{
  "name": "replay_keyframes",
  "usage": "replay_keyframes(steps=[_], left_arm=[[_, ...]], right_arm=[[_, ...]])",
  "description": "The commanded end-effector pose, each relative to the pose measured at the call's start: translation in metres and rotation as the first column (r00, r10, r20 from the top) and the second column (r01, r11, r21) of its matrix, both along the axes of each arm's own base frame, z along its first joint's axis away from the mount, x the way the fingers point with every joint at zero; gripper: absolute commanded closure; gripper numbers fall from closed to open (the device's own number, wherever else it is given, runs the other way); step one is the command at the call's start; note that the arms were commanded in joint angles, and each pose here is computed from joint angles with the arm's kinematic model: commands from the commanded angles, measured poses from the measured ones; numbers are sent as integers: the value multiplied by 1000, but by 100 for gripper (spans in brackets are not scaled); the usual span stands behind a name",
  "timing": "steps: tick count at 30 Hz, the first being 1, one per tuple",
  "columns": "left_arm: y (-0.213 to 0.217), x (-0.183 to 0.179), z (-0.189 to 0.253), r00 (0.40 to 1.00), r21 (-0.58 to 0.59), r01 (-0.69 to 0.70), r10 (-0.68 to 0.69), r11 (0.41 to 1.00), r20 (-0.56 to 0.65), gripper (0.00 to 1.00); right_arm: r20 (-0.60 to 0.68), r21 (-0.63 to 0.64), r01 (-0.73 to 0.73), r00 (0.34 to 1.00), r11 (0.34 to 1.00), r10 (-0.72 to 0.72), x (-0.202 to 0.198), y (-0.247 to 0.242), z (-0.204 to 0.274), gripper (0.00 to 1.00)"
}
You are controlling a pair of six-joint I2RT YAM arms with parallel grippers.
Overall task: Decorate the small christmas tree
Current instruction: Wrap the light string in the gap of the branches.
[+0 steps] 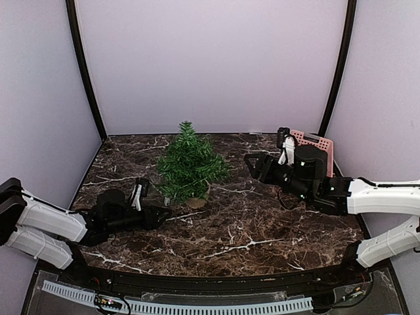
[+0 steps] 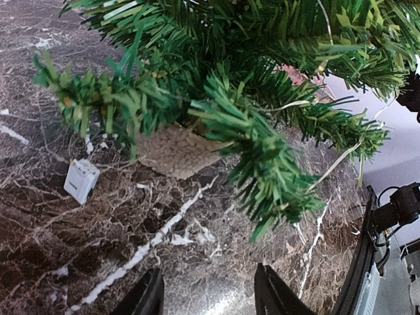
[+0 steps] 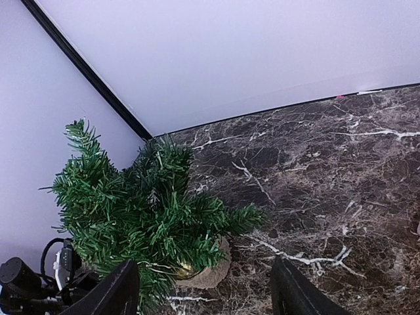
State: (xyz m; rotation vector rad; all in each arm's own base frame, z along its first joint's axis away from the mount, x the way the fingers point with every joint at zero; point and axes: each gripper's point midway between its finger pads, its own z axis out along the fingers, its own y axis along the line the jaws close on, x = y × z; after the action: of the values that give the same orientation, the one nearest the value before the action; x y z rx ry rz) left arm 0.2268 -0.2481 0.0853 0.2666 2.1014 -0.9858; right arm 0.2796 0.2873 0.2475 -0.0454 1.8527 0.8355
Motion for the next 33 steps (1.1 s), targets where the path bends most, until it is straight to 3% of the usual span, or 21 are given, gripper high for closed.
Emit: replay_keyframes(steps=[1,8,16,20,33], left_arm=[[-16,11,27,997,-73,24,-18,997,79,53],[-27,18,28,996,-77,37,-31,996,84,62],[-22,17,27,997,-82,19,-12,996,80,91],[-16,16,31,996,-85,1,6,996,86,100],[13,14,30,994,45,-99,96,994,52,100]], right_arm=[[42,44,26,999,999,-27,0,-5,15,31],[44,45,29,999,999,-31,0,-6,16,34],[48,39,40,998,998,-42,-2,-11,15,38],[52,31,47,998,998,-48,-2,-13,15,40],[61,23,49,997,999,-50,-6,-19,19,43]])
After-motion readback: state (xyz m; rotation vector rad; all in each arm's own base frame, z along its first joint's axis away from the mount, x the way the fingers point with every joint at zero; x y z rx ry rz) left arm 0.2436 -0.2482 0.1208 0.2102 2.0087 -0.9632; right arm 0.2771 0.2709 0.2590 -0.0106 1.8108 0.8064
